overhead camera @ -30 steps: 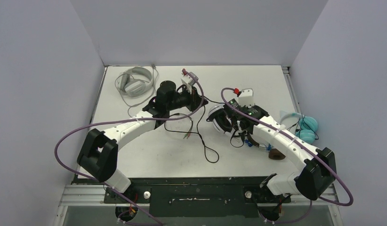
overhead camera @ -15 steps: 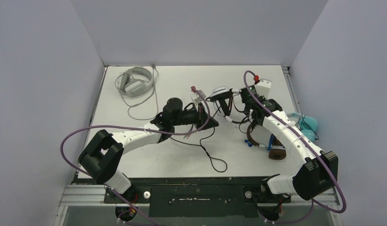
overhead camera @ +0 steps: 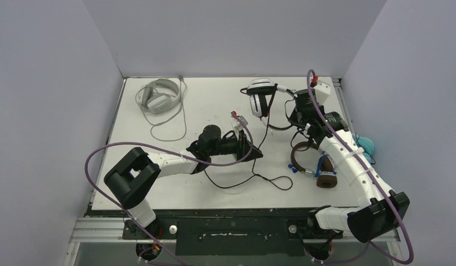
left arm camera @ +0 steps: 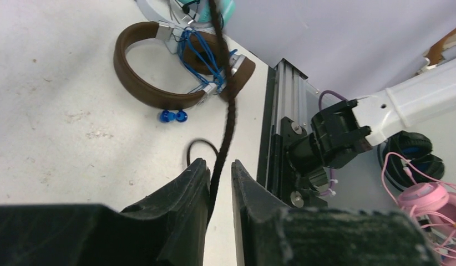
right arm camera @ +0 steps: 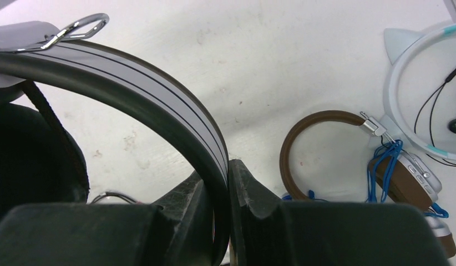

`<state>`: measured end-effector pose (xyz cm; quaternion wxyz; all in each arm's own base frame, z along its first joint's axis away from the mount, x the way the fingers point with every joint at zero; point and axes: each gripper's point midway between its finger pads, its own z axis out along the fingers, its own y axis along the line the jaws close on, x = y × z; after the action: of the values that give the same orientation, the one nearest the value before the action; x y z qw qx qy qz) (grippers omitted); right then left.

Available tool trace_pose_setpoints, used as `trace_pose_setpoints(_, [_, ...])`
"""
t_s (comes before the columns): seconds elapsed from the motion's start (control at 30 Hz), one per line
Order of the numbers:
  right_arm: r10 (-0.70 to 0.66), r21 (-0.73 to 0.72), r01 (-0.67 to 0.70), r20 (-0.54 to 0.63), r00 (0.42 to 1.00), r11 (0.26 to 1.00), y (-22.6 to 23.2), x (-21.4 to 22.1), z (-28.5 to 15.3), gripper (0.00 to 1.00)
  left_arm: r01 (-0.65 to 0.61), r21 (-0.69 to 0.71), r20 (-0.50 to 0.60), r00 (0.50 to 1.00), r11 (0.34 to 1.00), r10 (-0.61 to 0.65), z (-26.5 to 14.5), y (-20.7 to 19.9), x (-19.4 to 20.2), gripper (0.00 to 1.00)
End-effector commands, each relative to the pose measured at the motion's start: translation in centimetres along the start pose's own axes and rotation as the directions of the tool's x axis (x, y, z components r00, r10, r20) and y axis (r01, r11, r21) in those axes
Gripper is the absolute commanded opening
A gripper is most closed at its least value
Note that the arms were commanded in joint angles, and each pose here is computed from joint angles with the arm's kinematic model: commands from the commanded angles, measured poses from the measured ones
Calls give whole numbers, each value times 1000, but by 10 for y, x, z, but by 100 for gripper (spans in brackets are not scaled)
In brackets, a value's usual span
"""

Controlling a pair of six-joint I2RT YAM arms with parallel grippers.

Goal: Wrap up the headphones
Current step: Wrap the headphones cable around the headphones.

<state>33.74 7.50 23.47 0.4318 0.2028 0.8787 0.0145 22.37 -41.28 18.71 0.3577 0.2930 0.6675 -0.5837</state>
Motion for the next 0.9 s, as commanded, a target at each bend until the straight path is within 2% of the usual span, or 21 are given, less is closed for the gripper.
trace_pose_setpoints(0.0, [126, -161, -107, 115, 985, 981, 29, -54, -42, 0, -85, -17, 74, 994, 996, 86, 5, 8, -11, 21])
trace_pose_setpoints(0.3, [111, -198, -86, 115, 987, 976, 34, -73, -70, 0, -134, -18, 168, 976, 991, 136, 13, 14, -4, 42])
trace_pose_setpoints(0.37, [119, -212, -92, 123, 985, 973, 36, -79, -77, 0, -151, -30, 180, 972, 988, 153, 17, 17, -5, 42])
trace_pose_setpoints(0.7, [150, -285, -97, 173, 973, 954, 45, -117, -118, 0, -161, -124, 154, 972, 979, 179, 27, 49, 10, 29])
trace_pose_setpoints(0.87, [182, -346, -99, 215, 959, 933, 52, -145, -149, 0, -131, -186, 117, 981, 974, 154, 31, 71, 24, 29])
